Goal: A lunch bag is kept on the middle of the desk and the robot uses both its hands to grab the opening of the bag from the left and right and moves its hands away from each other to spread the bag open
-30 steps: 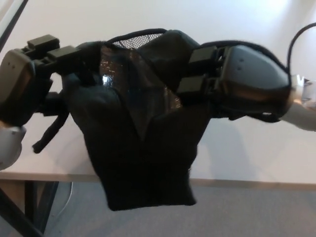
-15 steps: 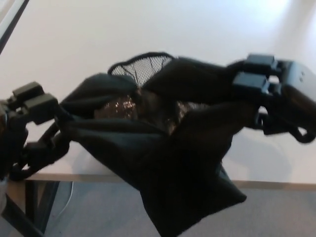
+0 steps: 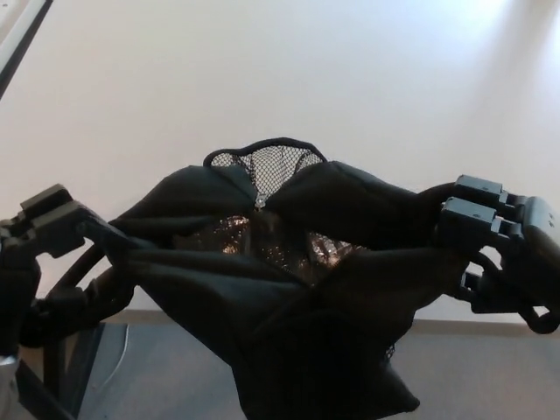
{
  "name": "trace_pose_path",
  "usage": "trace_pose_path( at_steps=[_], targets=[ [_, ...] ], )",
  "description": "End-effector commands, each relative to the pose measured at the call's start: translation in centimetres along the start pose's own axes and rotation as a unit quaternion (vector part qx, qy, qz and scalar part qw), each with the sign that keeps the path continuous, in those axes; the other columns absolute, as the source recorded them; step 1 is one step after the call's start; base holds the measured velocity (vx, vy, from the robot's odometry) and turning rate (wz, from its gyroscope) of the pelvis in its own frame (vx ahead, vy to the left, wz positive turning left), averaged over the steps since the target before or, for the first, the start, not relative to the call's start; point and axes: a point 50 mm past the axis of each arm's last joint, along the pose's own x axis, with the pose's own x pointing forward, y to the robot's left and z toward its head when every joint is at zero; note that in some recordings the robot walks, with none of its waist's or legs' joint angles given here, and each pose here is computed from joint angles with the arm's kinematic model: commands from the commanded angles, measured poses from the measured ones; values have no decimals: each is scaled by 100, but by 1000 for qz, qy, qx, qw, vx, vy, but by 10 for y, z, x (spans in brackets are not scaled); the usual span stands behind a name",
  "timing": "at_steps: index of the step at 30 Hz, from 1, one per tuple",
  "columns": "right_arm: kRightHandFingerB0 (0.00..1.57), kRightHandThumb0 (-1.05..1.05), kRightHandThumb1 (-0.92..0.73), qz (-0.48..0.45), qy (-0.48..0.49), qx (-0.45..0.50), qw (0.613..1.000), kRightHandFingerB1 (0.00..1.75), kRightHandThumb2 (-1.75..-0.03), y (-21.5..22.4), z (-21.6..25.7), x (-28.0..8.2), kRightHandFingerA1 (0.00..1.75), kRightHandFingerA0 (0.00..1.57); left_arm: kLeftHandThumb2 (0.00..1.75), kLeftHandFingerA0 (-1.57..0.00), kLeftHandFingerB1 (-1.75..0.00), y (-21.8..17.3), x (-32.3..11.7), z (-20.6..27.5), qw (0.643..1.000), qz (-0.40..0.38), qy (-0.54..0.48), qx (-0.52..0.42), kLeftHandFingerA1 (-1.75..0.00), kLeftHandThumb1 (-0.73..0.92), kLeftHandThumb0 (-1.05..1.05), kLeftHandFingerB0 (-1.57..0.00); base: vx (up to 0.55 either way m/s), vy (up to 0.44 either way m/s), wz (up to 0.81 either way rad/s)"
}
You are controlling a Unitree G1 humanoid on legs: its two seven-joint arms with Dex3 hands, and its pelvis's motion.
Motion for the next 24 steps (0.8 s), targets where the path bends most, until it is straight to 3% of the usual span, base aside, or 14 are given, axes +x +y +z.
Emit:
trace_pose_path(
  at_steps=[1,11,14,15,16,17,18,20,22,24],
  targets=[
    [54,-16,-73,-159,187,-77,966,175,-57,-55,-31,-56,175,74,124,-94,-118,74,-25,-21,971,167,116,122,-159,39,-15,-88,0,0,0],
    [54,-17,-70,-153,191,-72,967,174,-58,-57,-34,-53,175,75,127,-96,-122,79,-27,-20,973,160,116,123,-152,36,-23,-88,0,0,0],
    [56,-18,-68,-162,161,-65,971,173,-58,-56,-30,-35,175,78,133,-95,-123,68,-6,-8,990,113,39,78,-143,34,-22,-89,0,0,0],
    [56,-17,-68,-161,153,-63,973,173,-58,-56,-30,-30,175,78,107,-86,-128,64,1,-4,992,102,11,70,-148,42,-30,-84,0,0,0],
    [54,-13,-70,-160,132,-54,977,174,-58,-55,-27,-20,175,73,107,-92,-122,58,13,2,994,84,-25,62,-131,38,-17,-83,0,0,0],
    [54,-13,-70,-157,109,-44,980,174,-58,-54,-25,-9,175,73,107,-92,-122,53,23,7,995,67,-56,56,-131,38,-17,-83,0,0,0],
    [53,-12,-69,-153,93,-39,983,173,-59,-53,-22,-2,175,72,96,-93,-119,48,31,12,994,58,-79,50,-127,42,-15,-83,0,0,0],
    [55,-12,-69,-150,71,-39,985,174,-58,-52,-18,12,175,73,103,-99,-116,38,44,18,992,53,-104,38,-122,44,-13,-91,0,0,0],
    [56,-12,-70,-146,46,-39,988,170,-56,-53,-16,34,175,71,110,-98,-125,28,67,28,989,43,-136,42,-132,47,-14,-90,0,0,0],
    [54,-9,-66,-136,28,-50,989,171,-57,-60,-14,58,175,73,108,-96,-125,21,88,36,985,29,-165,52,-131,56,3,-85,0,0,0]
  ],
)
